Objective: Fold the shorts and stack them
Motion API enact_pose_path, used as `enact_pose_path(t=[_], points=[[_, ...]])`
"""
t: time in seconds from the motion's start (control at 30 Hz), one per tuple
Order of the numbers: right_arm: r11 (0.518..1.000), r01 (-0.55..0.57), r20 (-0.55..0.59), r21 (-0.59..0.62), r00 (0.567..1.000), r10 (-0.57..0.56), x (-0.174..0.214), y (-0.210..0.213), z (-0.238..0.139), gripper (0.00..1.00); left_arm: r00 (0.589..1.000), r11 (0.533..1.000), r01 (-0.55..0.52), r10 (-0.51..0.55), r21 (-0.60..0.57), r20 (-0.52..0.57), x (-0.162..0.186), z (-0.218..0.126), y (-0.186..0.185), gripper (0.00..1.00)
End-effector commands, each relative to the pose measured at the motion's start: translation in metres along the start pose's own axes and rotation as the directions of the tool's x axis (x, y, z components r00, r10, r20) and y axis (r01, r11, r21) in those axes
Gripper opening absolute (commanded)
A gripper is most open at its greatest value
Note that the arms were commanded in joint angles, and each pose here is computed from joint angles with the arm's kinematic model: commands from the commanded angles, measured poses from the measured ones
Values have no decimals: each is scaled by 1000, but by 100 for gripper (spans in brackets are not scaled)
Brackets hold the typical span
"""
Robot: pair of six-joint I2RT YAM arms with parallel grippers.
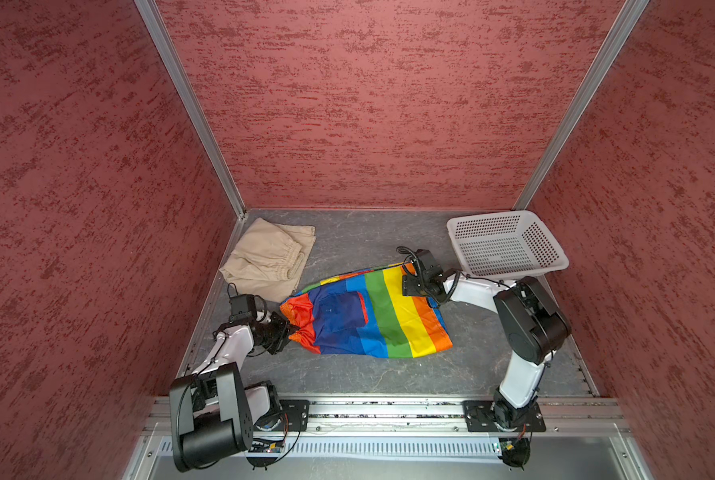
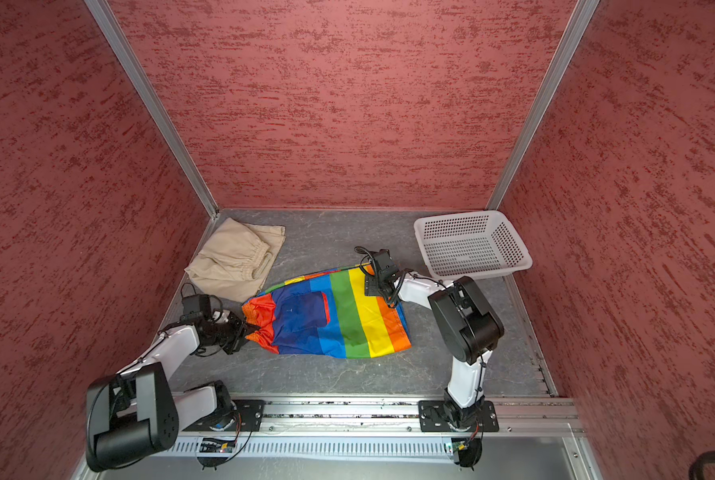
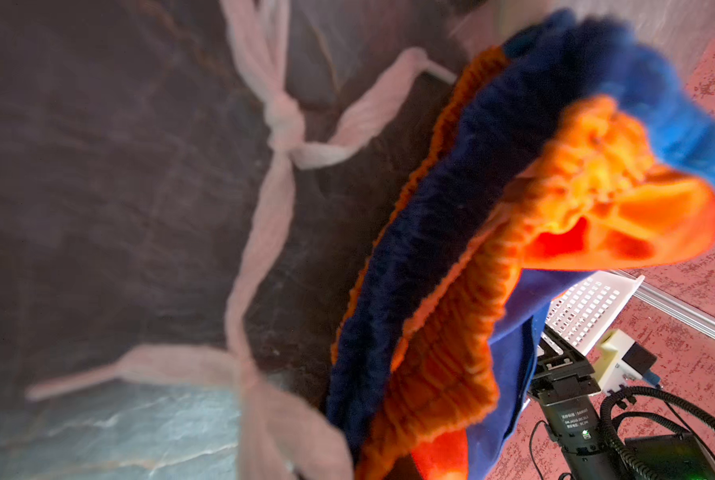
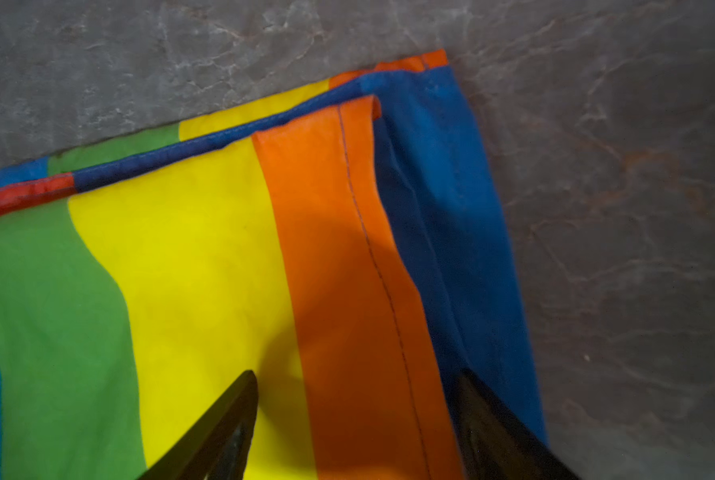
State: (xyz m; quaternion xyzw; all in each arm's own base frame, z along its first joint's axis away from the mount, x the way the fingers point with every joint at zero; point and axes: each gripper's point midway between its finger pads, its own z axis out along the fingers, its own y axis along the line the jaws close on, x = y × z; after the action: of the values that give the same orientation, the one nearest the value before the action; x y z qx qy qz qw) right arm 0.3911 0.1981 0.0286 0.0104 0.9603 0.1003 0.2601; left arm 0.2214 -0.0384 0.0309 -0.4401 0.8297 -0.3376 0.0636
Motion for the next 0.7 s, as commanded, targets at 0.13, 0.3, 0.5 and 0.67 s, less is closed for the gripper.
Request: enact_pose_path(t=[0.13, 0.3, 0.5, 0.67], points=[[998, -55, 28, -30, 998, 56, -27, -7, 12, 67, 1000, 999, 13, -13, -34, -3, 1, 2, 13, 10], [999, -40, 70, -33, 997, 42, -38, -8, 1, 74, 1000, 1000, 15, -15, -20, 6, 1, -3, 7, 4], [996, 1, 203, -90, 979, 17, -56, 11, -49, 80, 997, 999, -36, 38, -36, 64, 0, -23, -7, 1], [958, 99, 276, -268, 961, -22, -48, 75, -91, 72, 991, 994, -81, 88, -73, 97, 4, -34, -14, 2]])
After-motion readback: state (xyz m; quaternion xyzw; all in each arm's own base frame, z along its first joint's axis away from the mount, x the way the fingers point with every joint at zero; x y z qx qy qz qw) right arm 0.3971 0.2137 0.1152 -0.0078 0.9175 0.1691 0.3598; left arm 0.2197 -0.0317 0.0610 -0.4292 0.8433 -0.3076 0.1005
